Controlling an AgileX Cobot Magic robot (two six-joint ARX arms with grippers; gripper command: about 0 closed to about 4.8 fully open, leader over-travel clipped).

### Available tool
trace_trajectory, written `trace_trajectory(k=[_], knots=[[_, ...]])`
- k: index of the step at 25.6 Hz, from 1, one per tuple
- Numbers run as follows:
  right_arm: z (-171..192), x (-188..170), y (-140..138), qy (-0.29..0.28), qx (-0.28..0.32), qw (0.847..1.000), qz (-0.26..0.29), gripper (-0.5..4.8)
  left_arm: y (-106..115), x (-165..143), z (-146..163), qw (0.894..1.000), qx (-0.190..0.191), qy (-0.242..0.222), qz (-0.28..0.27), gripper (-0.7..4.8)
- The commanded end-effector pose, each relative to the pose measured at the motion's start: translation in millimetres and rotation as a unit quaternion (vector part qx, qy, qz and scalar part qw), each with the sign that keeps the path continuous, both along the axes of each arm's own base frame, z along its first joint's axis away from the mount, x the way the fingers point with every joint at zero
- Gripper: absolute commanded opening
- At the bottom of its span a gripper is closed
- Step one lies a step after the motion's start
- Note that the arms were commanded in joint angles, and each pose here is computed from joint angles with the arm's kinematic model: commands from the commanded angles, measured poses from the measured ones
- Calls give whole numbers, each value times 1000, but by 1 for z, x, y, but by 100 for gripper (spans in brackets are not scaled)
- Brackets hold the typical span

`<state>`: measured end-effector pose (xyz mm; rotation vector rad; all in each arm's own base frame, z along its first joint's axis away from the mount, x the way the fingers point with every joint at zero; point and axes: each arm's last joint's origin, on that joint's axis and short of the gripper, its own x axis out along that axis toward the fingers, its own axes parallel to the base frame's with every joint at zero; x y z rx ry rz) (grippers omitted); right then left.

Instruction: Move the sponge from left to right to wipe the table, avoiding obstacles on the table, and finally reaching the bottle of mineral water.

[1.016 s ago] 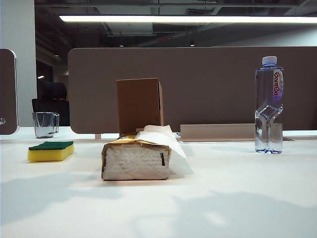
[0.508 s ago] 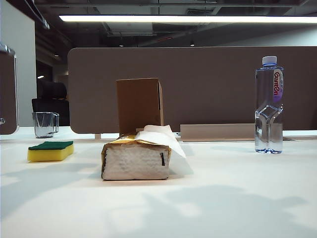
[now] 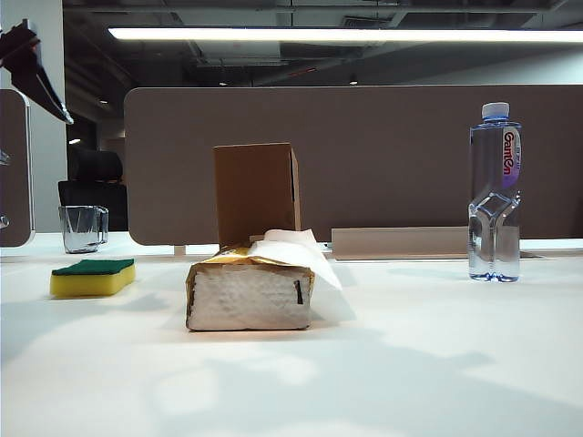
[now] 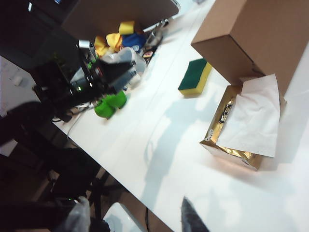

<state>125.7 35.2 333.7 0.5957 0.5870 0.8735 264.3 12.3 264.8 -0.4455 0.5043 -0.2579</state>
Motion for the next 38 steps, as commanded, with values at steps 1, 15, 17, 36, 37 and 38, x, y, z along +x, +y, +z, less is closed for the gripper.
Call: trace_trajectory(k=[1,15,17,36,37,38], knots=[[0,4,6,-3,-9,1000,0,245,5,18,6,1000,-10,2,-19,479],[-6,18,16,16,-14,1000,21,244,12,77,-35,996,-2,74,-44,479],[-7,20,16,20,-15,999,22,244,12,82,-40,996,-3,83,-44,479],[-14,34,20,41,-16,999,29,244,13,105,-85,990,6,132,-58,479],[-14,34,20,41,-16,999,29,244,13,106,-86,989,7,132,-58,479],[-14,34,20,41,-16,999,29,244,13,107,-88,990,8,131,-58,479]])
